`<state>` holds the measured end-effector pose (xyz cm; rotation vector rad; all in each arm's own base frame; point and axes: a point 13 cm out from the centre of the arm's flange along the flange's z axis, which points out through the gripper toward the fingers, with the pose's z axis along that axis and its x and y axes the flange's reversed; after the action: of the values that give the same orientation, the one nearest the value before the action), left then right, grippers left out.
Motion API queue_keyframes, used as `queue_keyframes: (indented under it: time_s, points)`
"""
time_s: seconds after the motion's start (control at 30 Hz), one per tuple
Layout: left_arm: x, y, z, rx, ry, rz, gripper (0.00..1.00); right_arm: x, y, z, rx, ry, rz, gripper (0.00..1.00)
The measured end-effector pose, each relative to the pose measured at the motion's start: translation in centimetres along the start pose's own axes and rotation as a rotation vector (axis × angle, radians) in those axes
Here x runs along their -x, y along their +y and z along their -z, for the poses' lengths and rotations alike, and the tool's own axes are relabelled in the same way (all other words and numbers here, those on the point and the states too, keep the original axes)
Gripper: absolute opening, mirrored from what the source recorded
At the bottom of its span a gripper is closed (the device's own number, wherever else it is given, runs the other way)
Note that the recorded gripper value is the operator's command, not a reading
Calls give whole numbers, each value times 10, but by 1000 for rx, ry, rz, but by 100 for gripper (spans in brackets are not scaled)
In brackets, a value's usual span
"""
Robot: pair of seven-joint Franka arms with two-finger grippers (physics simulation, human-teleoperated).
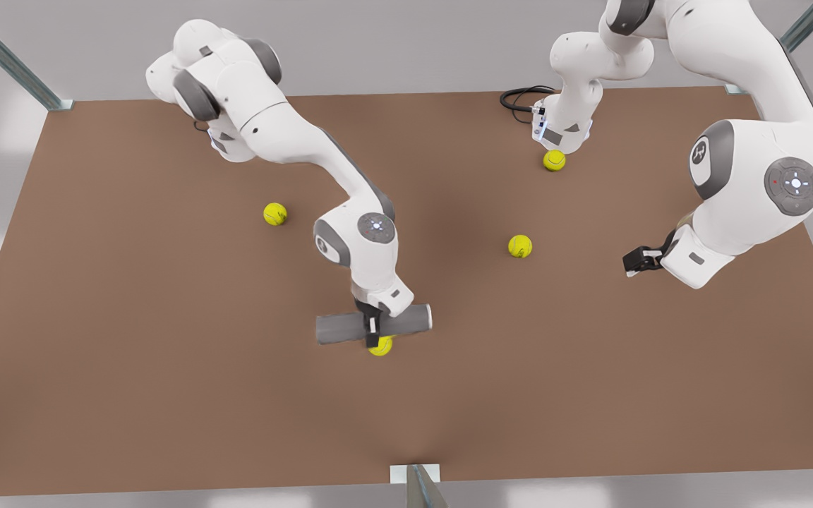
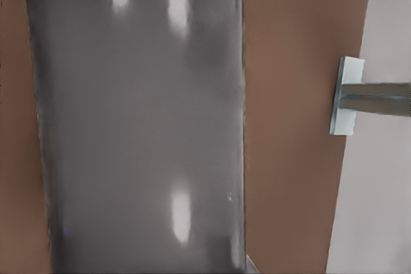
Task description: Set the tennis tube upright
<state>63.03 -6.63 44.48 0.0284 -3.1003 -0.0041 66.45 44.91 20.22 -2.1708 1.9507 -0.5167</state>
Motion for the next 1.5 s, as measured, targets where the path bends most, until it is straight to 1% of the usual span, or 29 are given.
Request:
queue_keyframes:
  time_s: [0.13, 0.23, 0.3, 0.37, 0.53, 0.7, 0.93, 0.97, 1.0, 1.03, 1.27, 1.37, 1.43, 1.5]
  points:
    - [0, 0, 0, 0, 1, 3, 100, 60, 19, 8, -44, -45, 113, 58]
    - [0, -1, 0, 0, 0, 4, 100, 80, 32, 12, -36, -71, 119, 58]
    - [0, -1, 0, 0, 0, 5, 100, 105, 51, 21, -27, -90, 131, 58]
    - [0, -1, 0, 0, 0, 6, 100, 119, 65, 21, 17, -123, 87, 58]
    - [0, -6, -1, 0, 1, 1, 100, 136, 89, -10, 118, -168, -39, 58]
    - [0, -7, -1, 0, 1, 2, 100, 186, 104, -20, 120, -224, -74, 58]
    - [-2, -17, -2, 2, 3, 0, 100, 200, 120, -51, 127, -239, -117, 58]
    - [-2, -19, -2, 3, 3, 0, 100, 201, 121, -53, 127, -240, -122, 60]
    - [-3, -20, -2, 3, 3, -1, 100, 203, 124, -55, 128, -241, -124, 67]
    - [-3, -21, -2, 4, 2, -1, 100, 205, 127, -57, 128, -241, -126, 100]
    - [-2, -22, -4, 5, 6, 10, 100, 207, 122, -57, 106, -245, -163, 100]
    - [-3, -23, -1, 4, 0, 14, 100, 212, 118, -43, 96, -259, -173, 100]
    - [-4, -24, 3, 3, -5, 16, 100, 213, 97, 1, 75, -290, -192, 100]
    - [-6, -32, 5, -1, -6, 9, 100, 202, 63, 75, 58, -324, -227, 100]
